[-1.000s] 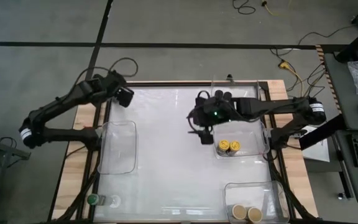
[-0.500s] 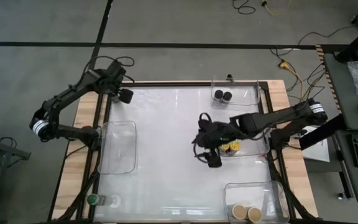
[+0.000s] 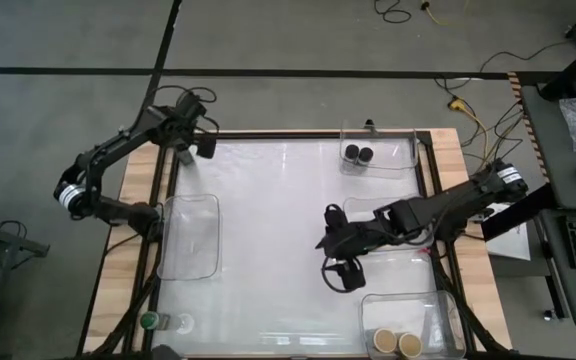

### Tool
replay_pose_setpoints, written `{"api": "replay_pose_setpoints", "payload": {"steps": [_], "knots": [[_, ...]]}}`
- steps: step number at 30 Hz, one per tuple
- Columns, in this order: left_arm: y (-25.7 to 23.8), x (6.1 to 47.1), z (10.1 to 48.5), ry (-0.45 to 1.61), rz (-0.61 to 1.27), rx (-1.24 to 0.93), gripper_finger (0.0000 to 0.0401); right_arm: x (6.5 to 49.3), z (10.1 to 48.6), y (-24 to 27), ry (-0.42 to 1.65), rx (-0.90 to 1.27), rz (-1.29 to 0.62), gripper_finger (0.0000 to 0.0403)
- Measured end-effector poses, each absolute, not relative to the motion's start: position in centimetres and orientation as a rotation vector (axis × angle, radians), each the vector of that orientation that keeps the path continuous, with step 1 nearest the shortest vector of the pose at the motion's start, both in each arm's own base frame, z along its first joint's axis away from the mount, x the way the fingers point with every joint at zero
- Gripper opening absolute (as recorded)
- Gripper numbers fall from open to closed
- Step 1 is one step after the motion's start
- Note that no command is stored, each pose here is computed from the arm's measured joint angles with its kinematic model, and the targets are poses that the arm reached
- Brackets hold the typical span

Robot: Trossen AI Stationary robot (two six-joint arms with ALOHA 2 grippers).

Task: Sort spices by type
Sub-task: Put the top green seasoning bottle into the middle left transparent bin

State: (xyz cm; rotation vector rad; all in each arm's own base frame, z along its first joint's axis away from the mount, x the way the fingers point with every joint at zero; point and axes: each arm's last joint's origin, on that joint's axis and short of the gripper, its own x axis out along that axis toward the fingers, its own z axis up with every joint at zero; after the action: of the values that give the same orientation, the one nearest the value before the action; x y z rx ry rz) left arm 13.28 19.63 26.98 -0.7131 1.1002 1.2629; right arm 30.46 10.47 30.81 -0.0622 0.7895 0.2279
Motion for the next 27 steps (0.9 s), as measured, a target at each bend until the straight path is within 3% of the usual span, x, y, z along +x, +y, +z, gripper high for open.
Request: {"api": "replay_pose_setpoints", "payload": {"steps": [8,19,27], "knots": [[23.3,14.7,27.6,1.264,1.348,-0.682,0.0332,30.2,30.7,10.7,0.808,-0.074,0.228,0.0248],[27.7,15.9,26.1,1.628,1.134,-0.693,0.0331,29.6,28.9,10.9,0.879,-0.077,0.228,0.0251],[29.5,16.3,23.6,1.803,1.092,-0.744,0.0331,29.1,27.3,11.3,0.93,-0.028,0.206,0.0263]]}}
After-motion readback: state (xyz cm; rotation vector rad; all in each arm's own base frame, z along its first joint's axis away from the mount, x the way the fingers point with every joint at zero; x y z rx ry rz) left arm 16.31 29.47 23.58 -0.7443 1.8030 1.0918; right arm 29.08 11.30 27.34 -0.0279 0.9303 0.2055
